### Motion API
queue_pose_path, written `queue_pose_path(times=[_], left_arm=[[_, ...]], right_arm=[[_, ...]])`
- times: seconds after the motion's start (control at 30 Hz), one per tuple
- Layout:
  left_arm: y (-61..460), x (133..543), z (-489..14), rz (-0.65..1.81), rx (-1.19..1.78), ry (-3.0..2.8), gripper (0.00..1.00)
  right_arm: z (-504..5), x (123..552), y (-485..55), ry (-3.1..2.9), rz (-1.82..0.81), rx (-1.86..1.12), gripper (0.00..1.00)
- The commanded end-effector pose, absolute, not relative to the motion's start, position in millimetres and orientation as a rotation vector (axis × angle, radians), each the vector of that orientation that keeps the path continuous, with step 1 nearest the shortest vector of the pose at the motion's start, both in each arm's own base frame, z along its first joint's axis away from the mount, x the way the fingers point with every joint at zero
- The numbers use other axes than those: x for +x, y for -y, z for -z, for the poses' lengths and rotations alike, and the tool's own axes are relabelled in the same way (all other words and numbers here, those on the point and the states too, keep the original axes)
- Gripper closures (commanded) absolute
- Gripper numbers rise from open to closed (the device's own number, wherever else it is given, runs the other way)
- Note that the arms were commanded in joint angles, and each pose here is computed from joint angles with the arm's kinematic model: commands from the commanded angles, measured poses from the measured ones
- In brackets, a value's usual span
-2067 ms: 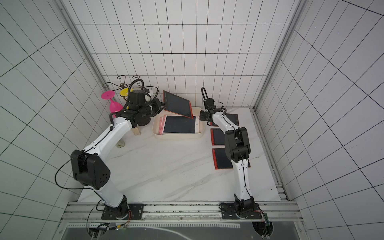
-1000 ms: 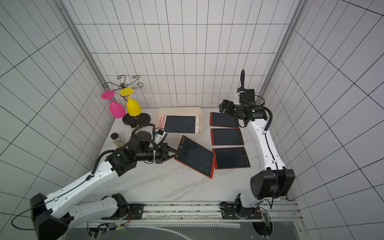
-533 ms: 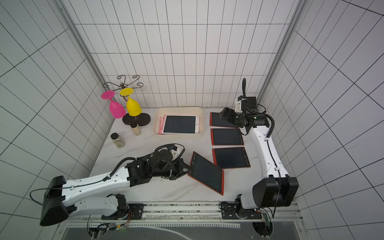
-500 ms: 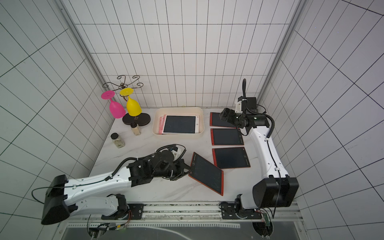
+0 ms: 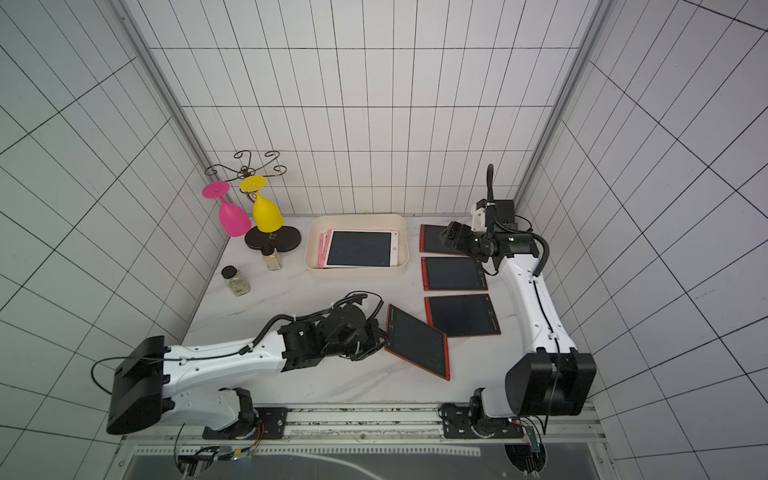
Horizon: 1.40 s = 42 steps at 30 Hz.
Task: Take out the writing tablet from the storage box
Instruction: Place the writing tablet at the center of the board.
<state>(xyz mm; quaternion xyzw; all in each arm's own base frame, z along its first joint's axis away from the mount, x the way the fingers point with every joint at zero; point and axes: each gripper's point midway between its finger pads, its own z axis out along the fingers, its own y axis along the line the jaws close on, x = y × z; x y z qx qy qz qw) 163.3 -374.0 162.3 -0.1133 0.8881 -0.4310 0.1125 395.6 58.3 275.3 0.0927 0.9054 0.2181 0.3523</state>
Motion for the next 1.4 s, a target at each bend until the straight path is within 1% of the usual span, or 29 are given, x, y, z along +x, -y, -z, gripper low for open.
queue_pose_path(times=[0.0, 0.5, 0.97, 1.37], left_arm=[[388.7, 161.1, -171.2, 1.317, -0.325, -2.596, 1.0], [398.5, 151.2, -160.8, 1.298, -0.32, -2.635, 1.0], [394.9, 178.8, -158.1, 1.218, -0.407, -2.502, 1.0], [418.7, 170.1, -144.7, 1.251, -0.365, -2.537, 1.0]], right_arm=[[-267.8, 391.3, -56.9, -2.352, -0.573, 0.225, 0.08], [-260.2, 391.6, -54.1, -2.358, -0.578, 0.231, 0.08], [-257.0, 391.6, -53.3, -2.356, -0.589, 0.233, 0.08], [-252.1, 393.0, -48.1, -2.359, -0.585, 0.241, 0.08]])
